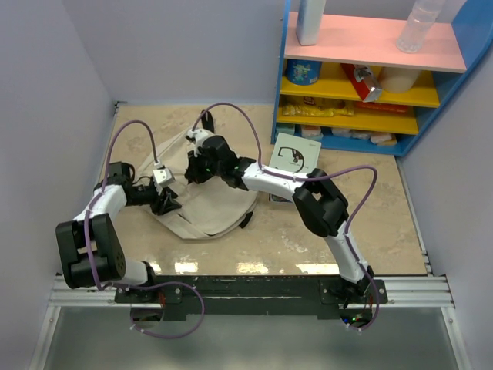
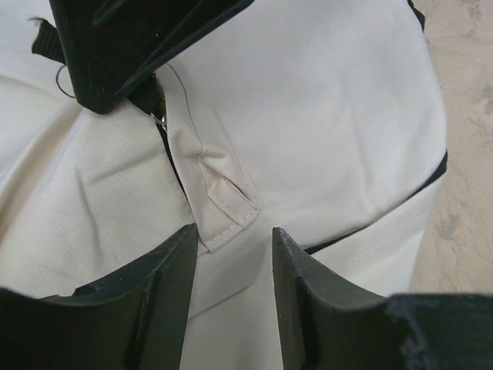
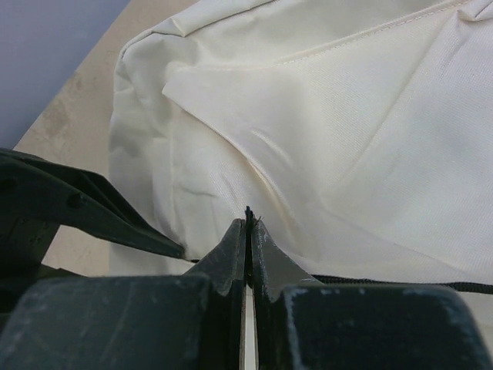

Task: Pack the student bag
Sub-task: Zip the student bag at the center of the board.

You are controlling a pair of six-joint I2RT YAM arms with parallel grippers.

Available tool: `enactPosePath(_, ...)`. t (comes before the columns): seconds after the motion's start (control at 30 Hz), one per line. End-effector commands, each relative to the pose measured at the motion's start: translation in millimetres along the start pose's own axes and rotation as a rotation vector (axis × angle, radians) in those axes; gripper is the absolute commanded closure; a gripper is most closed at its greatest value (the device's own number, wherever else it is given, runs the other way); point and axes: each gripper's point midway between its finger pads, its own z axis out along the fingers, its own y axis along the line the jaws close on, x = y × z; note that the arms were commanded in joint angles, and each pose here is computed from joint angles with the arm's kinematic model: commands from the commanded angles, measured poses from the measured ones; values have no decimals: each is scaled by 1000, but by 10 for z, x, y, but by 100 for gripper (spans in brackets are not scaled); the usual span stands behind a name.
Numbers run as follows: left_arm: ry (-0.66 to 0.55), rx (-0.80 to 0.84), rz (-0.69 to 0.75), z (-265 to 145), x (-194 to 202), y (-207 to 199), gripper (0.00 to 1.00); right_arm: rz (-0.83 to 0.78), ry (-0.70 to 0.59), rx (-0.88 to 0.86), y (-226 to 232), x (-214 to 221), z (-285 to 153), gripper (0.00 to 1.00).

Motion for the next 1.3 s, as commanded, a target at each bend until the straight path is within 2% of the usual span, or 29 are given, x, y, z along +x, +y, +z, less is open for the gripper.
enactPosePath(0.0, -82, 45, -9, 36, -172, 80, 52, -4, -150, -22, 88, -533, -147, 100)
enactPosePath(0.33, -165, 65, 1, 63, -385, 200, 51, 5, -145, -93, 366, -480, -156, 100)
enactPosePath(0.7, -144, 49, -10, 155, -297, 193, 52, 13, -145, -146, 615, -486, -164, 100)
enactPosePath(1.1, -114, 120, -15, 196, -171, 50, 82, 14, -141, -136, 617, -515, -147, 100)
enactPosePath(1.2, -113, 119, -12, 178, -216, 64, 99, 6, -129, -115, 554, -499, -125, 100)
enactPosePath(1.27, -107, 112, -4, 159, -230, 73, 100, 9, -125, -93, 438, -500, -121, 100)
